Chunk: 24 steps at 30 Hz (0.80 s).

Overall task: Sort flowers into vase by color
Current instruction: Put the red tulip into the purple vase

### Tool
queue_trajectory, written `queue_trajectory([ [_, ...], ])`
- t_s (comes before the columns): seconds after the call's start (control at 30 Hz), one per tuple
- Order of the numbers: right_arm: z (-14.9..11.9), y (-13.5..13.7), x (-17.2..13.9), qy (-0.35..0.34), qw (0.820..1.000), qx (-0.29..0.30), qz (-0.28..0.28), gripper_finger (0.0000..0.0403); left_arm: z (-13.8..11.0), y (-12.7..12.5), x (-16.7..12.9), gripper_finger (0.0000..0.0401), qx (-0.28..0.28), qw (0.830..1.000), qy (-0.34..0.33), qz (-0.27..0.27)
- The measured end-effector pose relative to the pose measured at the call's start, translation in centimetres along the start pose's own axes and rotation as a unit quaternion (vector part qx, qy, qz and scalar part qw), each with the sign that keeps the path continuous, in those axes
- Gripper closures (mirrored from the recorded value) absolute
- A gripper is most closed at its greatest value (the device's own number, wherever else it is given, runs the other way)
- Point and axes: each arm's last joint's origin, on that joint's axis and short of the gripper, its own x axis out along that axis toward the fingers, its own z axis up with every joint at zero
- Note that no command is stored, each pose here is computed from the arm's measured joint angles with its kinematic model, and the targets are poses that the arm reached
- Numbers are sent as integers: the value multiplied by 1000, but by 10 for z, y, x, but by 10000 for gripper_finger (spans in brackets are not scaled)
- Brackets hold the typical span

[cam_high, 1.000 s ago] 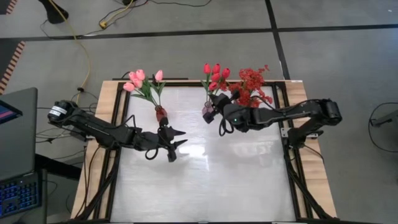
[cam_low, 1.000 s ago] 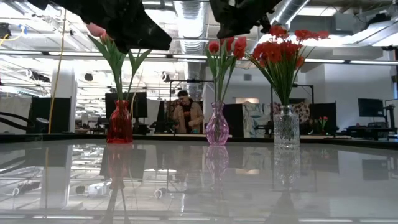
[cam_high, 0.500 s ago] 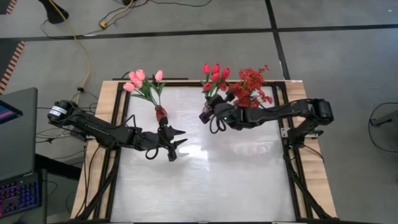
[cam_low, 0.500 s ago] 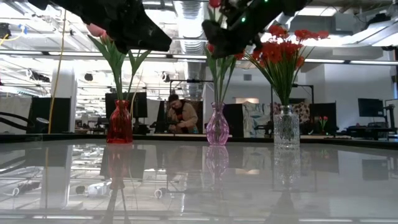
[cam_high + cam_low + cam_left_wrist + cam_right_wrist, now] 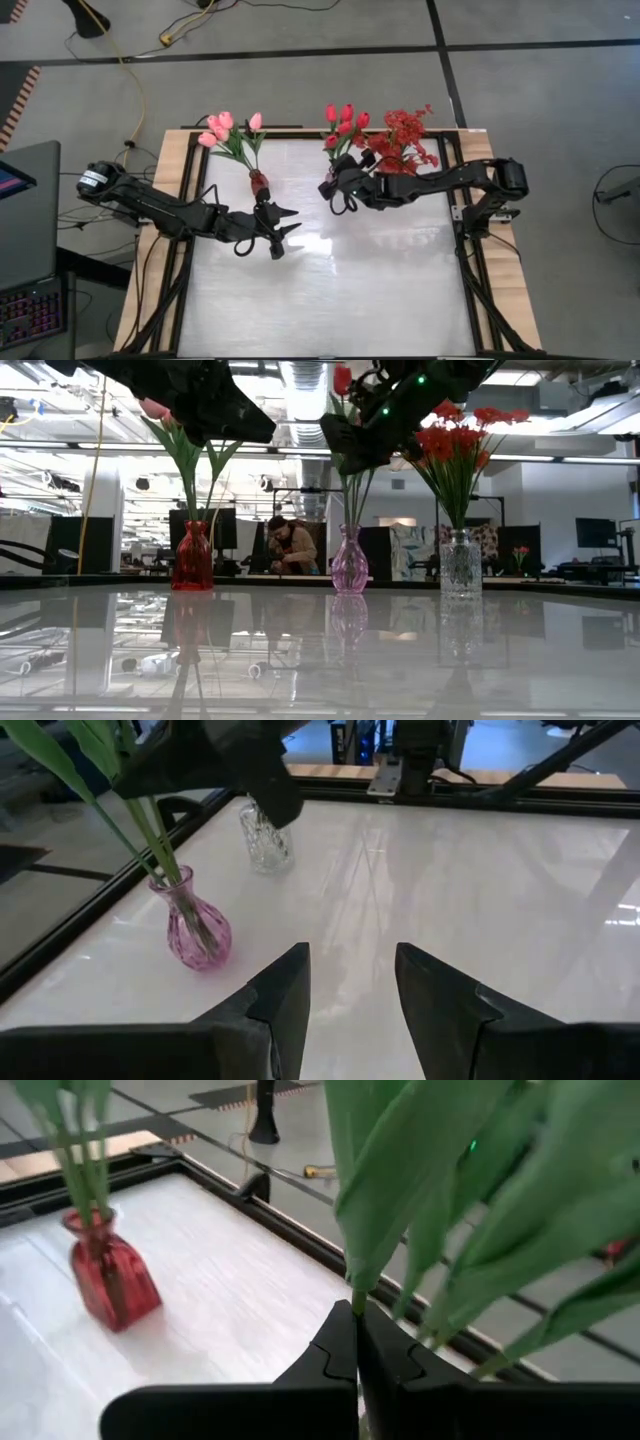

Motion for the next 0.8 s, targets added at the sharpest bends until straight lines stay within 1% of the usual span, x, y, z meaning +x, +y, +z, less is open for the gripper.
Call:
queue_trajectory([
  [0.13,-2,-4,4,11,1000,27,-5,380,0,0,0,264,0,1000,0,0],
  [0.23,-3,-6,6,24,999,38,3,380,0,0,0,264,0,1000,0,0],
  [0.43,-5,-9,8,35,999,34,-1,376,0,0,0,264,0,1000,1,-1],
  [0.8,-6,-8,7,37,999,24,0,344,0,0,0,264,0,1000,2,-8],
])
